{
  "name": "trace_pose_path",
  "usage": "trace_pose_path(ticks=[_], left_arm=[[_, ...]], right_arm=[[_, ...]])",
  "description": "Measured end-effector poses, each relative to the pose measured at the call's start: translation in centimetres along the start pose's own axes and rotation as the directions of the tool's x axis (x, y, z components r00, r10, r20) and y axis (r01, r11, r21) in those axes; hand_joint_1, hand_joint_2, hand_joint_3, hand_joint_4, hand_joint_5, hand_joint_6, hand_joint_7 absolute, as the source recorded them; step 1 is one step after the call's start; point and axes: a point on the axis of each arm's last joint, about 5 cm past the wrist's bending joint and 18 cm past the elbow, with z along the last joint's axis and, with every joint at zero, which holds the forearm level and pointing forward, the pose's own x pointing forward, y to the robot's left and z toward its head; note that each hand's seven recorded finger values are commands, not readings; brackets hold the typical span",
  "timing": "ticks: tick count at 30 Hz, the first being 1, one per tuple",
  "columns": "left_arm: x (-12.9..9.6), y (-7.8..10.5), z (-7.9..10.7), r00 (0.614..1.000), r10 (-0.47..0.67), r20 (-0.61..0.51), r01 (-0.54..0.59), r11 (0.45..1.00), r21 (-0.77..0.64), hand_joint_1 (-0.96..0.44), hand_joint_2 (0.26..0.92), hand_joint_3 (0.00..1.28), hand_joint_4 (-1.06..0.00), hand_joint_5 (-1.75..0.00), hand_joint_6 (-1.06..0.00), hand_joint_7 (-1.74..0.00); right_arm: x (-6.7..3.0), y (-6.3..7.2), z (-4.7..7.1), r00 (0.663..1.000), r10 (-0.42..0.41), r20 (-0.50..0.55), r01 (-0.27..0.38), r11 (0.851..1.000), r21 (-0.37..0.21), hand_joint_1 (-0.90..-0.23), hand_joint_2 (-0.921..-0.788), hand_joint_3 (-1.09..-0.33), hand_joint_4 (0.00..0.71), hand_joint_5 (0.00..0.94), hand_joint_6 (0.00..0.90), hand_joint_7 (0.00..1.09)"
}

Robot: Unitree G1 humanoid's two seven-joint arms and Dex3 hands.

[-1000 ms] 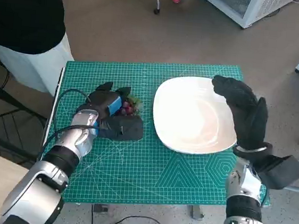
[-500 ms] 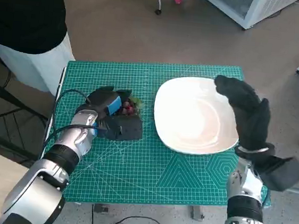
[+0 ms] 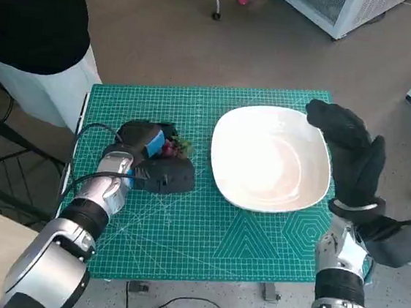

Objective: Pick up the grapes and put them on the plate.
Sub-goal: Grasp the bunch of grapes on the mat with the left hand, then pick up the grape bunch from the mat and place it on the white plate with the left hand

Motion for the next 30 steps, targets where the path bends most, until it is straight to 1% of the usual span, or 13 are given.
trace_pose_path(ticks=[16,30], left_arm=[[-0.01,-0.11,-0.10,1.000,-0.005,-0.006,0.005,1.000,0.004,0.00,0.921,0.10,-0.65,-1.25,-0.59,-1.15],[-0.01,-0.10,-0.13,1.000,-0.005,-0.008,0.005,1.000,-0.002,0.00,0.921,0.11,-0.63,-1.24,-0.58,-1.20]], right_arm=[[-0.07,-0.08,0.01,1.000,-0.008,0.006,0.008,1.000,0.007,-0.584,-0.921,-0.616,0.302,0.000,0.356,0.01],[-0.10,-0.11,0.08,1.000,-0.006,0.007,0.005,1.000,0.008,-0.583,-0.921,-0.620,0.300,0.000,0.356,0.01]])
